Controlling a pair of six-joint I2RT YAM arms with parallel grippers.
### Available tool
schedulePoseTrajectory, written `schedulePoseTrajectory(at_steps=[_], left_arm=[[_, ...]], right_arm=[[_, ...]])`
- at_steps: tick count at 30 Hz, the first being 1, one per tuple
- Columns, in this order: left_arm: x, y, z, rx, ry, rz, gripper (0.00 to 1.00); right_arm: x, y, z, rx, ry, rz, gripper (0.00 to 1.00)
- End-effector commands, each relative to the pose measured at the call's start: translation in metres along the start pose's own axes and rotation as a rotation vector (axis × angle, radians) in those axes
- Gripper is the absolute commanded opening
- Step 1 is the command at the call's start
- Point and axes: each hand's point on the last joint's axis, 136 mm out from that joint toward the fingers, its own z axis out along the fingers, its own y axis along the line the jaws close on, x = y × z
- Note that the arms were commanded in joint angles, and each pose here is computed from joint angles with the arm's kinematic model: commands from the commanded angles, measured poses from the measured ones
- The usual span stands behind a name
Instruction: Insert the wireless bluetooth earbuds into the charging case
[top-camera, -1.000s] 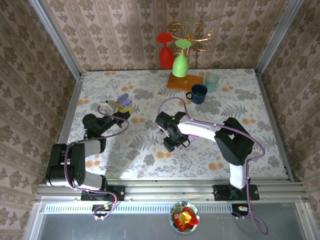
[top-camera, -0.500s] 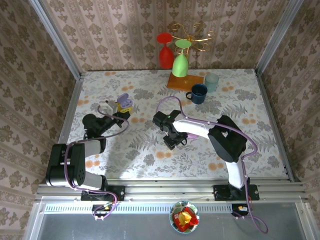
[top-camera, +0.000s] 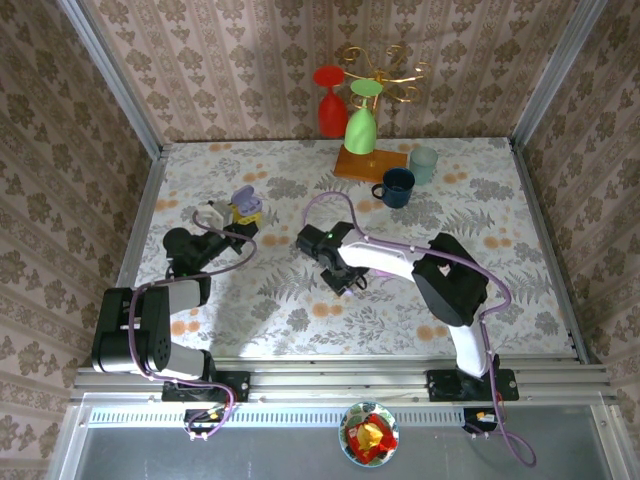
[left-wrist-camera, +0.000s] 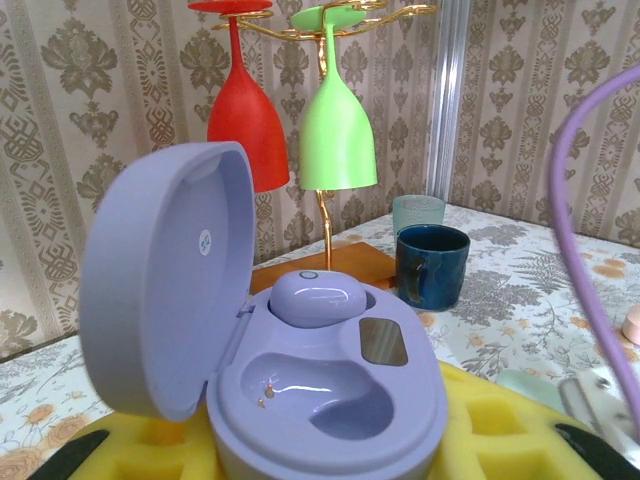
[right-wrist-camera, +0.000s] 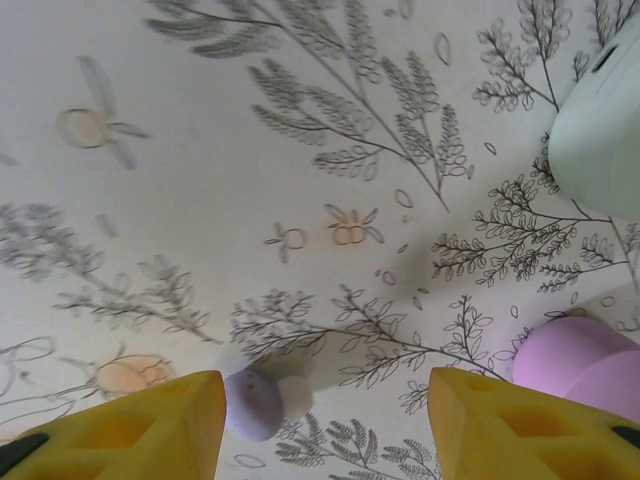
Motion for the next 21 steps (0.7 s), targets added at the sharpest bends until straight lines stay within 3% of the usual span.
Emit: schedulePoseTrajectory(at_steps=[1, 9, 21], left_arm=[[-0.005, 0.005, 0.000, -0.013, -0.020, -0.005, 0.34], [-0.007, 0.003, -0.001, -0.012, -0.025, -0.003, 0.34], [-0.010, 0.000, -0.003, 0.000, -0.029, -0.004, 0.34]], right_arm=[[0.004, -0.010, -0.017, 0.181, -0.044, -0.093, 0.55], [0.017, 0.007, -0.009, 0.275, 0.043, -0.246, 0.39], [0.010, 0.011, 0.000, 0.294, 0.059, -0.282, 0.32]])
